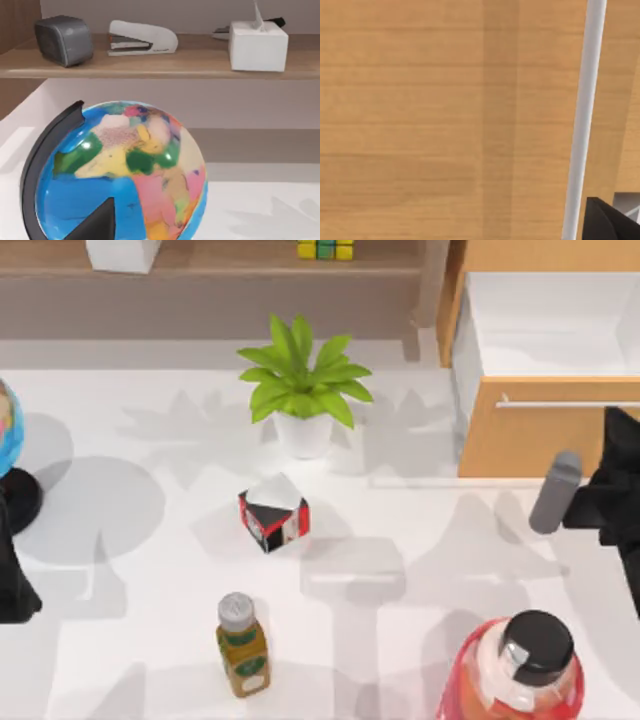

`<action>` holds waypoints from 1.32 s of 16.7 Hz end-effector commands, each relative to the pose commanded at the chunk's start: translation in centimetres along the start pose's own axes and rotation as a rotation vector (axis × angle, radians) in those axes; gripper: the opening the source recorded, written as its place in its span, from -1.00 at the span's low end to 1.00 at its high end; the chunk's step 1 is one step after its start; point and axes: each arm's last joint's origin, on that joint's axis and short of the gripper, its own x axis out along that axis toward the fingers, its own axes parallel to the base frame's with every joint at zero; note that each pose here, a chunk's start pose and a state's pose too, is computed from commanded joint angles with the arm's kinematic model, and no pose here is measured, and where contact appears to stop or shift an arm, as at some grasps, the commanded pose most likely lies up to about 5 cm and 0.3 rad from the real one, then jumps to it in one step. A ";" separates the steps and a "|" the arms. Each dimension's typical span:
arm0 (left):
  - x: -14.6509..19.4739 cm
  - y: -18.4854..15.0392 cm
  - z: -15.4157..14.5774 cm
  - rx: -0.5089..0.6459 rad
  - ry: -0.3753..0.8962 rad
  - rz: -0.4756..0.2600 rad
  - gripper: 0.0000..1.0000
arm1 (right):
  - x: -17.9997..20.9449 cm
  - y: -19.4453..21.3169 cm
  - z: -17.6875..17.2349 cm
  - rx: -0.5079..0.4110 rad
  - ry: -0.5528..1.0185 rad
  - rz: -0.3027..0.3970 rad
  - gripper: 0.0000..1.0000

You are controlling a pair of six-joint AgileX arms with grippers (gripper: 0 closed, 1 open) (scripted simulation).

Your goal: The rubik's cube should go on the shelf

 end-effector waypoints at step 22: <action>0.0 0.0 0.0 0.000 0.000 0.000 1.00 | 11.2 -0.2 0.2 -0.001 -0.004 -0.010 -1.00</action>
